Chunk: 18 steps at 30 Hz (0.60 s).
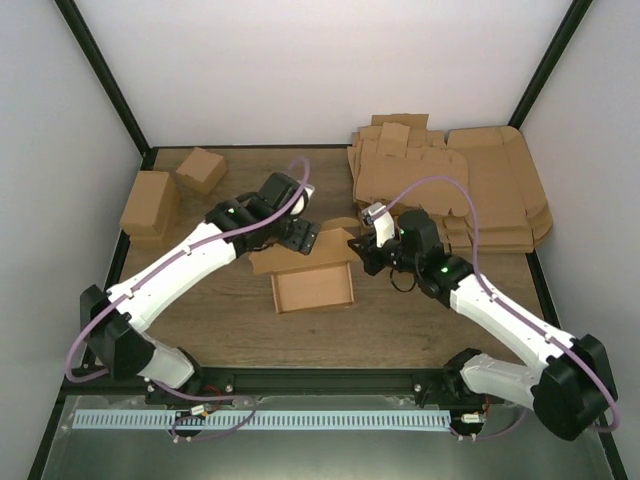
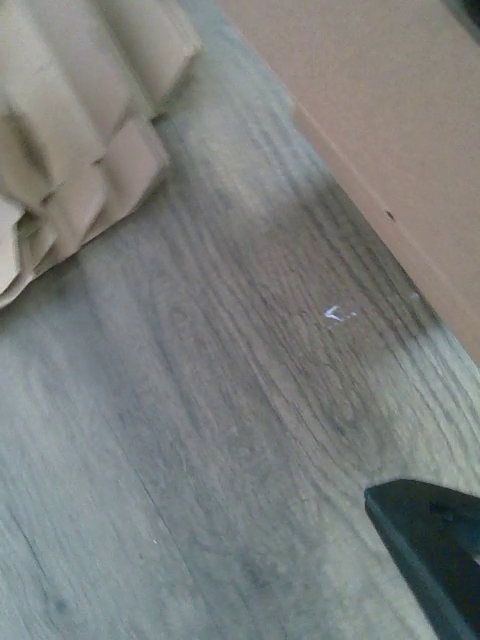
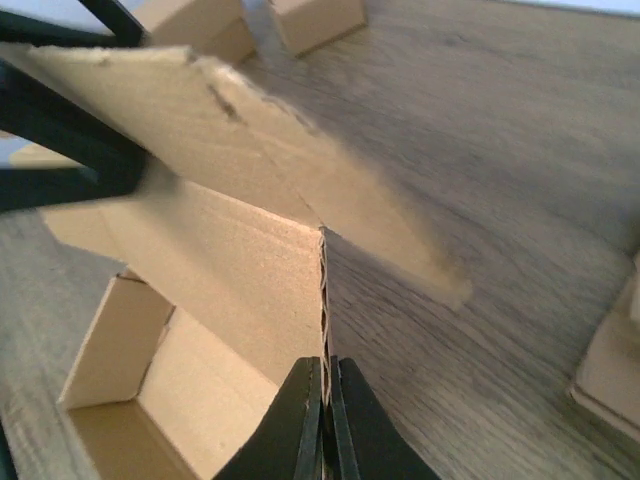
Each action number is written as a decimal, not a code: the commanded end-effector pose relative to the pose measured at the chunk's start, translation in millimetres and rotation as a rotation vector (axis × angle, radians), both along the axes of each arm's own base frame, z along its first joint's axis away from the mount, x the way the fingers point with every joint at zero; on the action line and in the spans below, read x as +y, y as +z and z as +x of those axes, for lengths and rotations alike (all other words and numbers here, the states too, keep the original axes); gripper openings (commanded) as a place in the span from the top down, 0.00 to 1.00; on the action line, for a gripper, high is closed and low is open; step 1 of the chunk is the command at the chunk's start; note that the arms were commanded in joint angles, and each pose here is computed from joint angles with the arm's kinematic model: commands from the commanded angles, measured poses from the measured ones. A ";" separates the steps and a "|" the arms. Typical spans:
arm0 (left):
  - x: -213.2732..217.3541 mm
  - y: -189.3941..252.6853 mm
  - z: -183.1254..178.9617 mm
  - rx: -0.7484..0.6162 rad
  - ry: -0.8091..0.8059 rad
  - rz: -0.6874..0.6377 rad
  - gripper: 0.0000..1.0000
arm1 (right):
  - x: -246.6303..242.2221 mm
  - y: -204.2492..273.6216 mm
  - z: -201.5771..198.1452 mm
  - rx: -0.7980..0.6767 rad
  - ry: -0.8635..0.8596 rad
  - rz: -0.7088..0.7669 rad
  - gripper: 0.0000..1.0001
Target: Fold the paper box
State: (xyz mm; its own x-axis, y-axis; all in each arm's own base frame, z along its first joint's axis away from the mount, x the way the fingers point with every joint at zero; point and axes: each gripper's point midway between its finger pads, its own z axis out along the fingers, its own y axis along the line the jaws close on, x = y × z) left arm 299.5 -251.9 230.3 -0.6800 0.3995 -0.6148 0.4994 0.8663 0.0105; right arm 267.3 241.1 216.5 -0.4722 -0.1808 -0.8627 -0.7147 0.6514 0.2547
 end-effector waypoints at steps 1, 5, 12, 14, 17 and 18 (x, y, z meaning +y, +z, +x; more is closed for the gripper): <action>6.9 53.1 16.1 -0.156 0.053 -0.152 0.00 | -8.9 -6.9 27.1 0.017 -0.164 0.027 0.99; 39.2 53.3 20.0 -0.149 0.125 -0.180 0.00 | -5.1 -28.3 41.0 0.045 -0.180 -0.020 0.99; 121.4 5.7 20.4 -0.003 0.300 -0.349 0.01 | 0.9 -48.6 53.0 0.092 -0.155 -0.047 0.99; 121.7 -6.0 18.5 0.021 0.306 -0.398 0.03 | -0.5 -51.6 54.1 0.086 -0.153 -0.058 0.99; 112.2 -20.1 22.1 0.037 0.291 -0.462 0.07 | -1.7 -54.8 55.7 0.080 -0.150 -0.073 0.99; 110.3 -26.1 21.8 0.048 0.288 -0.474 0.11 | -2.3 -55.1 56.6 0.081 -0.153 -0.076 0.99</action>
